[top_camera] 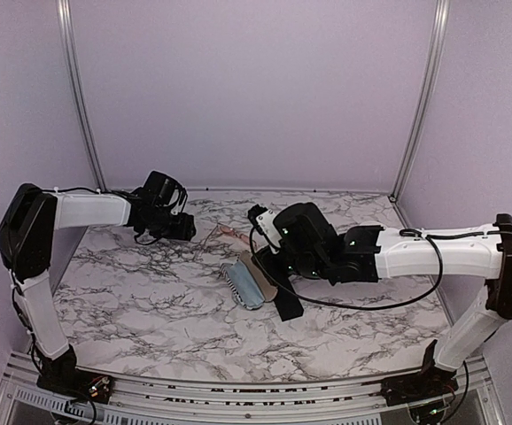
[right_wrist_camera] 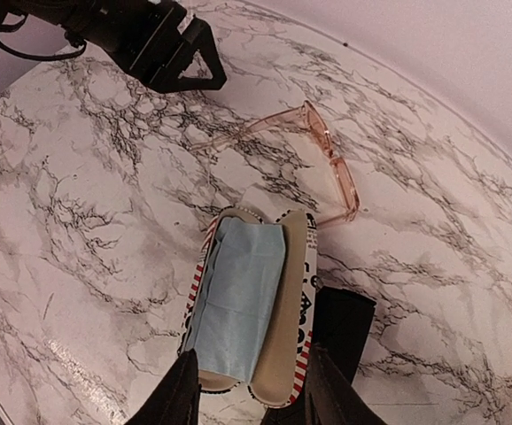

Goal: Organize the sunglasses
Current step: Pick up the sunglasses from the center of the board, then fold the right temple of the sunglasses on the sunglasses.

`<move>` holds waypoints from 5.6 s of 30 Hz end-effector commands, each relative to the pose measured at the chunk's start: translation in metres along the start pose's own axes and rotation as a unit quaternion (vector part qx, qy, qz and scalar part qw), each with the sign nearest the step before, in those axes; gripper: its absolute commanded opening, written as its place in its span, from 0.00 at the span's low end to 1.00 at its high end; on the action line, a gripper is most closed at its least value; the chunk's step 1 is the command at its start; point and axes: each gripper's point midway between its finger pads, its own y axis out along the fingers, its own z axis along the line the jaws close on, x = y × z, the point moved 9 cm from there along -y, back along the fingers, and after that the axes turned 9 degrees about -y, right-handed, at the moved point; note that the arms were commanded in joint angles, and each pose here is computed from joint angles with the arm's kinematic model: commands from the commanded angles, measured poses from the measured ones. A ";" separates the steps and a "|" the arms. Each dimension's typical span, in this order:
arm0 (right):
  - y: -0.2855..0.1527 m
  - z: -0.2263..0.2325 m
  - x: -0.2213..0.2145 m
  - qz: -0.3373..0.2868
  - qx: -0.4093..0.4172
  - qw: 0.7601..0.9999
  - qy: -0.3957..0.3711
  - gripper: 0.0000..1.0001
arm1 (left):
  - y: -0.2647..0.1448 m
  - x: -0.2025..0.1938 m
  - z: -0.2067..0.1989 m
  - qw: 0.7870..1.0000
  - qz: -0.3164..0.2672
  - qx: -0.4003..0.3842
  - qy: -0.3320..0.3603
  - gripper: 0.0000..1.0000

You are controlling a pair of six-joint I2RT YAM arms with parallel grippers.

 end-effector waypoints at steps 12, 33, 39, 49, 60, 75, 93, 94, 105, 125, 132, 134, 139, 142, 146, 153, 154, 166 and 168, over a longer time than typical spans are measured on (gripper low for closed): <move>0.001 -0.023 -0.003 -0.020 -0.035 0.998 0.051 0.46 | 0.011 -0.032 -0.020 0.996 0.053 0.041 0.058 0.58; 0.003 -0.025 -0.016 0.006 -0.048 0.997 0.055 0.45 | 0.040 -0.056 -0.030 0.988 0.085 0.084 0.102 0.27; 0.004 -0.025 -0.018 0.008 -0.047 0.997 0.056 0.45 | 0.043 -0.057 -0.027 0.985 0.084 0.108 0.106 0.23; 0.005 -0.024 -0.020 0.011 -0.043 0.997 0.058 0.45 | 0.051 -0.064 -0.025 0.983 0.092 0.118 0.110 0.08; 0.004 -0.025 -0.022 0.014 -0.046 0.997 0.060 0.45 | 0.051 -0.053 -0.034 0.987 0.068 0.095 0.107 0.00; 0.000 -0.028 -0.012 0.006 -0.061 0.997 0.052 0.45 | 0.014 0.004 -0.036 0.985 -0.036 0.131 0.105 0.00; -0.017 -0.045 -0.002 -0.017 -0.082 0.996 0.031 0.55 | -0.041 0.047 -0.038 0.977 -0.117 0.145 0.107 0.00; -0.019 -0.048 0.000 -0.019 -0.082 0.996 0.027 0.57 | -0.046 0.048 -0.038 0.977 -0.121 0.139 0.107 0.00; -0.044 -0.079 0.028 -0.062 0.004 0.997 0.036 0.88 | -0.114 0.050 -0.070 0.969 -0.175 0.063 0.164 0.00; -0.095 -0.131 0.054 -0.161 0.251 0.948 0.106 1.00 | -0.206 0.033 -0.093 0.931 -0.231 -0.046 0.280 0.00; -0.089 -0.127 0.061 -0.169 0.365 0.908 0.118 1.00 | -0.208 0.016 -0.094 0.927 -0.235 -0.075 0.283 0.00; -0.084 -0.126 0.064 -0.164 0.382 0.901 0.127 1.00 | -0.208 0.014 -0.093 0.928 -0.236 -0.076 0.278 0.00; -0.063 -0.124 0.067 -0.139 0.402 0.894 0.145 1.00 | -0.206 0.008 -0.091 0.928 -0.234 -0.085 0.276 0.00; -0.051 -0.115 0.071 -0.129 0.423 0.886 0.140 1.00 | -0.208 0.006 -0.091 0.928 -0.236 -0.096 0.272 0.00; -0.038 -0.105 0.075 -0.115 0.439 0.880 0.138 1.00 | -0.207 0.006 -0.091 0.928 -0.235 -0.096 0.272 0.00; -0.024 -0.095 0.074 -0.101 0.452 0.875 0.137 0.97 | -0.205 0.003 -0.093 0.928 -0.230 -0.101 0.274 0.00; -0.024 -0.094 0.075 -0.103 0.455 0.874 0.135 0.95 | -0.204 0.002 -0.093 0.928 -0.229 -0.100 0.275 0.00; -0.020 -0.089 0.074 -0.104 0.470 0.866 0.136 0.54 | -0.199 0.001 -0.094 0.930 -0.225 -0.091 0.276 0.00; -0.021 -0.089 0.075 -0.105 0.470 0.866 0.135 0.51 | -0.197 0.001 -0.093 0.931 -0.223 -0.087 0.276 0.00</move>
